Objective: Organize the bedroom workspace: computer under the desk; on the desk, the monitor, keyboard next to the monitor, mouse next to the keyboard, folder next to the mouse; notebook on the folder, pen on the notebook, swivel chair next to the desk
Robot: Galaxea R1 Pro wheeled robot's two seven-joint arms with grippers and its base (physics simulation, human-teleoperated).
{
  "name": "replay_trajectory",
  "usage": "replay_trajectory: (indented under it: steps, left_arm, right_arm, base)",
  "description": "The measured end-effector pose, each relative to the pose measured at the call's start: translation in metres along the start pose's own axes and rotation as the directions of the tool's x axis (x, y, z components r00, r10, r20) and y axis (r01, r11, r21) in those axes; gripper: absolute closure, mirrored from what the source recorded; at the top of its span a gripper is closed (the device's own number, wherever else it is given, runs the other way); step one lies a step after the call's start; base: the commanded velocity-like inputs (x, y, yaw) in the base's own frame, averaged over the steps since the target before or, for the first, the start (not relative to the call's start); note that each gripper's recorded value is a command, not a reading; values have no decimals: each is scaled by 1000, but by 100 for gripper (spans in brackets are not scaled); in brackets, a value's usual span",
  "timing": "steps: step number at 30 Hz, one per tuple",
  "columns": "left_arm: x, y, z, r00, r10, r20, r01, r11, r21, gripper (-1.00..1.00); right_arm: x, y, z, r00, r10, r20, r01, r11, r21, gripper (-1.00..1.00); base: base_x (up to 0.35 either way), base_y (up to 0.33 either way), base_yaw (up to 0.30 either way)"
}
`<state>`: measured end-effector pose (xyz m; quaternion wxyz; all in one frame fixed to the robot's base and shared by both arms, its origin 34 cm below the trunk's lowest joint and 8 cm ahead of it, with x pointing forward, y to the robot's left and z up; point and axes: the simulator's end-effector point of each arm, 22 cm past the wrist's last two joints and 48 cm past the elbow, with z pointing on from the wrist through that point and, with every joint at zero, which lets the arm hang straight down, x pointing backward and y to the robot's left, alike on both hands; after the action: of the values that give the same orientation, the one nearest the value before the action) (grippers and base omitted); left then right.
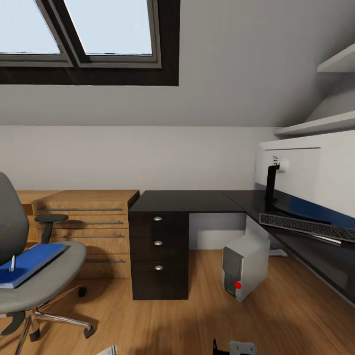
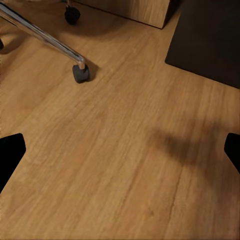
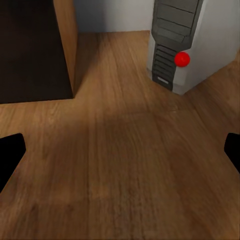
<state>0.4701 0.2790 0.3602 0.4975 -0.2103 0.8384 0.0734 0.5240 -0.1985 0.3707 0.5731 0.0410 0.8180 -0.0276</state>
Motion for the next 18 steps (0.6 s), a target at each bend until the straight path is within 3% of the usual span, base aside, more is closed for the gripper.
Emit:
replay_trajectory:
  steps: [18]
  left_arm:
    - [-5,-2,-4,1000,8,-28,-9,1000,-5,-100]
  right_arm:
    - [-5,2,-2,1000,-2,-30,2,1000,0,-100]
  base:
    - [0,0,0]
